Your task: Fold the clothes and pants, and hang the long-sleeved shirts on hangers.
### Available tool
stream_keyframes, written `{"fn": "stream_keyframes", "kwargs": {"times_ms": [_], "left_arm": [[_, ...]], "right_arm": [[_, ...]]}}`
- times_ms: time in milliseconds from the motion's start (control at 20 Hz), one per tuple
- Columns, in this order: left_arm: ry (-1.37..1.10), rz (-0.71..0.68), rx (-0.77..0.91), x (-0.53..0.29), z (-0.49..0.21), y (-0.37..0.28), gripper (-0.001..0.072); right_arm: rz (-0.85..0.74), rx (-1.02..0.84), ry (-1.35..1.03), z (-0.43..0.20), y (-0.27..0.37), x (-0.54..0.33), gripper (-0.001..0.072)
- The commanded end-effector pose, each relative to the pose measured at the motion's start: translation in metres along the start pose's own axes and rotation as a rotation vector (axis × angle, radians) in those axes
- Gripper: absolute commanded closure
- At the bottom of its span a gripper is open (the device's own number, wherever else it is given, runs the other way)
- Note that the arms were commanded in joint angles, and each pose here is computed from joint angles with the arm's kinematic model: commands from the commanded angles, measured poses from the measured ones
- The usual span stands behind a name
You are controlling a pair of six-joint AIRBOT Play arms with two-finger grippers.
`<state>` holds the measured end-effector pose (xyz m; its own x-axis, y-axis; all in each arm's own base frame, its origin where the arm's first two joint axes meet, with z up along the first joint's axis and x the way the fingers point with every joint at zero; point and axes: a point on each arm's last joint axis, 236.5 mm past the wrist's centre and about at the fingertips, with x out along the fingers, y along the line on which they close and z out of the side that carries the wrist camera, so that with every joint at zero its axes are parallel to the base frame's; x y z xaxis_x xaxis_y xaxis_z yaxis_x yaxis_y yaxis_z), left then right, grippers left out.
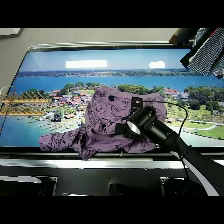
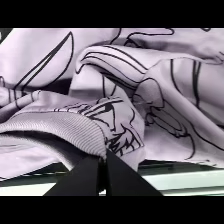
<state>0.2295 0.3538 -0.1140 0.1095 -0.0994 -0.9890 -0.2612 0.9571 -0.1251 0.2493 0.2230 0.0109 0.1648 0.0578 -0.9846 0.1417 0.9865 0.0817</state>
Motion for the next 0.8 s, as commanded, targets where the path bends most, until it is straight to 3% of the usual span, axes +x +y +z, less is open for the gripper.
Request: {"fn": "stream_keyframes", "kwargs": {"times_ms": [0,400,750], "left_arm": [[0.024,-0.020,-0.012,0.001,-0.006,-0.004,0.0676],[-0.085,-0.045,-0.031,-0.022,0.021,-0.015,0.0678],[-0.281,0.120,0.057,-0.104,0.093,-0.020,0.0680]], "right_arm": [[-0.031,-0.003,0.006,-0.001,-0.007,0.000,0.0672],[-0.036,0.006,0.009,-0.002,-0.008,0.000,0.0672],[-0.036,0.006,0.009,-0.002,-0.008,0.000,0.0672]]}}
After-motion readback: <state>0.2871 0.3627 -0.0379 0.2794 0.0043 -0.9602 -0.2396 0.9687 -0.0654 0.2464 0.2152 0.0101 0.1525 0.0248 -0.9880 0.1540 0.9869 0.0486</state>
